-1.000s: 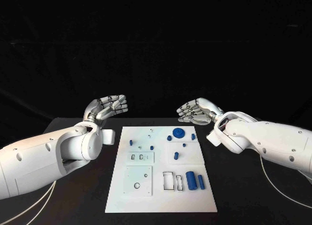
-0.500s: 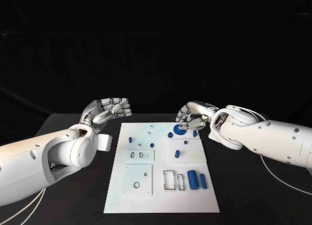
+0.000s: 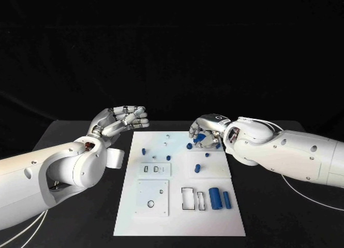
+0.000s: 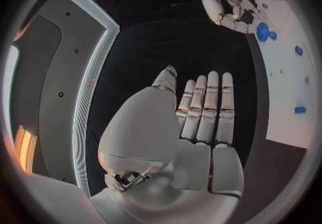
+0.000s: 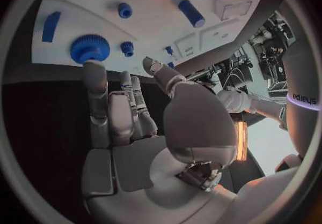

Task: Assemble the parts on the task board

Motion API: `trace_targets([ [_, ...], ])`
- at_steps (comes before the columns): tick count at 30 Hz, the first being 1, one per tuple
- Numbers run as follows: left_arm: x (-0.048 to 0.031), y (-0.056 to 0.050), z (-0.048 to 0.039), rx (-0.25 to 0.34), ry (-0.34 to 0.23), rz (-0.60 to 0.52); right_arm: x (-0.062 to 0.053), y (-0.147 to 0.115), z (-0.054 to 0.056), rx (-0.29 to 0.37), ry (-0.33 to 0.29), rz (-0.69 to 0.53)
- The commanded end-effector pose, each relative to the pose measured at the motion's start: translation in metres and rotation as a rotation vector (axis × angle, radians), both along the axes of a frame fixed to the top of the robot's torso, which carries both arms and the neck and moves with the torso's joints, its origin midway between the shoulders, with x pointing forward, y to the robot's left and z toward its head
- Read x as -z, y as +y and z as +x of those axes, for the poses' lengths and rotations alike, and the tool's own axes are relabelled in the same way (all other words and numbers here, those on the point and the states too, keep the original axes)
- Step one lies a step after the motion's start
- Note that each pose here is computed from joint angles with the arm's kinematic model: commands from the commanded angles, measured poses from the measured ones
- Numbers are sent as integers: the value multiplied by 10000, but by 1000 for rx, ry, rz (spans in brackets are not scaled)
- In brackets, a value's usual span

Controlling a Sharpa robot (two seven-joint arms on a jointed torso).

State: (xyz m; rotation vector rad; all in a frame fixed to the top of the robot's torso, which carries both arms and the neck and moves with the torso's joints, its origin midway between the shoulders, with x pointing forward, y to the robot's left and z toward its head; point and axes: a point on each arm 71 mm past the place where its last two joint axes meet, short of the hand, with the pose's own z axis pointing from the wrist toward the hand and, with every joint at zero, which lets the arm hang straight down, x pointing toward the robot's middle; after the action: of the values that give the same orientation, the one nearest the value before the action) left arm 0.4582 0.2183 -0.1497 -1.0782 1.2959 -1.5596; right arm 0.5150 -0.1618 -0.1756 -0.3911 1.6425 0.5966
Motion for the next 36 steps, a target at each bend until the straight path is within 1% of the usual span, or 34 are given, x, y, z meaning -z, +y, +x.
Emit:
trace_targets([
  [1, -38, -37, -13, 29, -10, -13, 23, 4, 17, 14, -20, -76],
  [11, -83, -35, -2, 32, -19, -14, 57, 36, 47, 22, -13, -105],
  [22, -102, -31, 1, 36, -18, -14, 92, 59, 73, 28, -7, -121],
  [36, -123, -28, 9, 40, -17, -13, 91, 138, 78, 19, -13, -107],
])
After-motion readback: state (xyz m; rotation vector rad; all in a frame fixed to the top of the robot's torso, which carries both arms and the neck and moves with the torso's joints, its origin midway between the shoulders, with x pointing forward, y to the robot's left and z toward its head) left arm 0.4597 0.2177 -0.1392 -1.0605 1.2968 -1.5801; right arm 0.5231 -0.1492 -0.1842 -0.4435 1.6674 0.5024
